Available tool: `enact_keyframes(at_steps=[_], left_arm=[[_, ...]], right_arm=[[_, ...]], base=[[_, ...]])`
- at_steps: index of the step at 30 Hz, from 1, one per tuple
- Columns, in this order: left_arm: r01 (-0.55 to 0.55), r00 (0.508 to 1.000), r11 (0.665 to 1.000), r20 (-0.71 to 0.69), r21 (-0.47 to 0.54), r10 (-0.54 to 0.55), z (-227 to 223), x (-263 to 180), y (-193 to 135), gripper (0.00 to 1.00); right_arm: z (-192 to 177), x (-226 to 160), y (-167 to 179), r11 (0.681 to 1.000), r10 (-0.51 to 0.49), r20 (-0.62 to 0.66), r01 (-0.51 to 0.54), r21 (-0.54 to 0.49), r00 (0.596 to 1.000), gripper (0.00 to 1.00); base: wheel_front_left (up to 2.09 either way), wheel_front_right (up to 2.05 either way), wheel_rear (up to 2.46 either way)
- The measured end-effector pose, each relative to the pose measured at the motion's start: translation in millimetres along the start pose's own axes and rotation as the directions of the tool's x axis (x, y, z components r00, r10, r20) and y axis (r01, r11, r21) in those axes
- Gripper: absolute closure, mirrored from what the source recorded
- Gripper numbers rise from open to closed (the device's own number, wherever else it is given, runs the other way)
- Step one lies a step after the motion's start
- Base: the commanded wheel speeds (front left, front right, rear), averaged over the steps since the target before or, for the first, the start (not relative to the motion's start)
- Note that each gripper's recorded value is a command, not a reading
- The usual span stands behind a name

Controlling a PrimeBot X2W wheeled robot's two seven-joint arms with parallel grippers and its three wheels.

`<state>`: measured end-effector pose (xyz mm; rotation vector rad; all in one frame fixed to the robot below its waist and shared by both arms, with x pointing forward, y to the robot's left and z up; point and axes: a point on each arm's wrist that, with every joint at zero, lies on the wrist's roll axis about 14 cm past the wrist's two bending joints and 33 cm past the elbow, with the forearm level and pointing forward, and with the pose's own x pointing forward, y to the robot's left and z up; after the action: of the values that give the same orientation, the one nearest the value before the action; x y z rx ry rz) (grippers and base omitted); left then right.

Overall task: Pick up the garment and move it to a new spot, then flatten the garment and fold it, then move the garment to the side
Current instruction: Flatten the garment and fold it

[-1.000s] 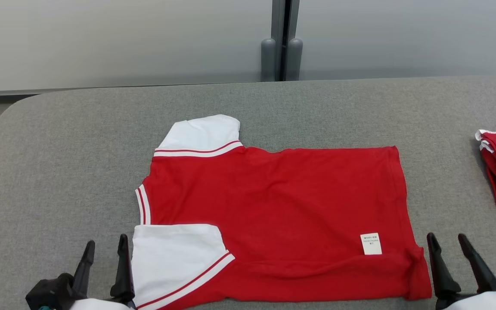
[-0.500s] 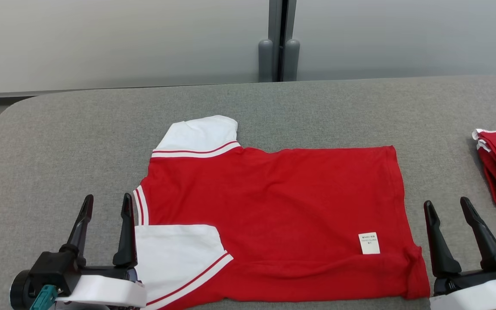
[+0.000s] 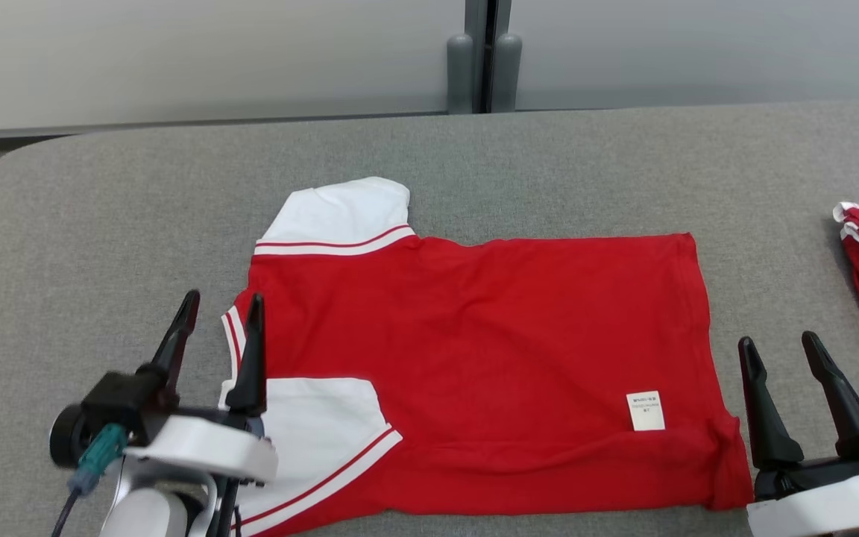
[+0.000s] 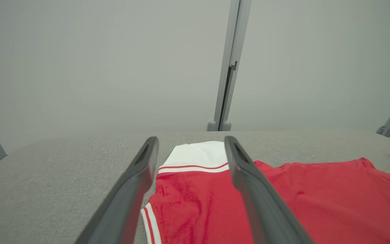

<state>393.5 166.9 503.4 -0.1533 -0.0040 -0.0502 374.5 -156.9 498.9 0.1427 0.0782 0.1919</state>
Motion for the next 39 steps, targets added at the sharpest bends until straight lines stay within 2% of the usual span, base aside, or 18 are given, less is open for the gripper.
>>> enact_keyframes(at_steps=[6, 11, 18, 25, 26, 27, 28, 31, 39], left_arm=[[0.117, 0.991, 0.991, -0.050, -0.058, -0.120, -9.0, 65.2, -29.4, 0.00], [0.183, 0.968, 0.980, -0.157, -0.078, -0.194, -39.2, 125.2, -44.8, 0.00], [0.186, 0.907, 0.980, -0.370, -0.074, -0.200, -106.2, 177.4, -41.9, 0.00], [0.145, 0.821, 0.987, -0.550, -0.066, -0.157, -159.8, 191.5, -28.8, 0.00], [0.146, 0.810, 0.987, -0.566, -0.062, -0.155, -163.0, 192.9, -28.8, 0.05], [0.148, 0.803, 0.987, -0.576, -0.058, -0.154, -164.5, 194.6, -29.4, 0.60], [0.151, 0.799, 0.987, -0.581, -0.057, -0.156, -165.0, 195.5, -30.5, 1.00], [0.167, 0.799, 0.985, -0.580, -0.045, -0.162, -164.8, 194.2, -33.1, 1.00], [0.180, 0.852, 0.983, -0.494, -0.035, -0.173, -146.5, 194.5, -37.6, 1.00]], right_arm=[[-7.7, 21.6, -5.9, 1.000, 0.005, -0.019, -0.005, 0.009, 1.000, 0.00], [-23.6, 40.5, -16.0, 1.000, -0.002, -0.051, 0.003, 0.017, 0.999, 0.00], [-54.6, 48.2, -34.4, 0.998, -0.045, -0.114, 0.049, 0.035, 0.992, 0.00], [-70.9, 46.7, -50.9, 0.995, -0.089, -0.146, 0.095, 0.036, 0.985, 0.00], [-72.7, 46.1, -53.3, 0.994, -0.095, -0.151, 0.102, 0.037, 0.984, 0.00], [-73.6, 46.1, -55.8, 0.993, -0.102, -0.152, 0.109, 0.037, 0.983, 0.00], [-73.6, 46.7, -58.0, 0.993, -0.106, -0.151, 0.112, 0.033, 0.983, 0.00], [-69.9, 49.9, -64.3, 0.992, -0.116, -0.137, 0.121, 0.030, 0.984, 0.00], [-57.3, 83.9, -80.2, 0.995, -0.095, -0.104, 0.096, 0.001, 0.990, 0.00]], base=[[0.00, 0.00, 0.00], [0.00, 0.00, 0.00], [0.00, 0.00, 0.00], [0.00, 0.00, 0.00], [0.00, 0.00, 0.00], [0.00, 0.00, 0.00], [0.00, 0.00, 0.00], [0.00, 0.00, 0.00], [0.00, 0.00, 0.00]])
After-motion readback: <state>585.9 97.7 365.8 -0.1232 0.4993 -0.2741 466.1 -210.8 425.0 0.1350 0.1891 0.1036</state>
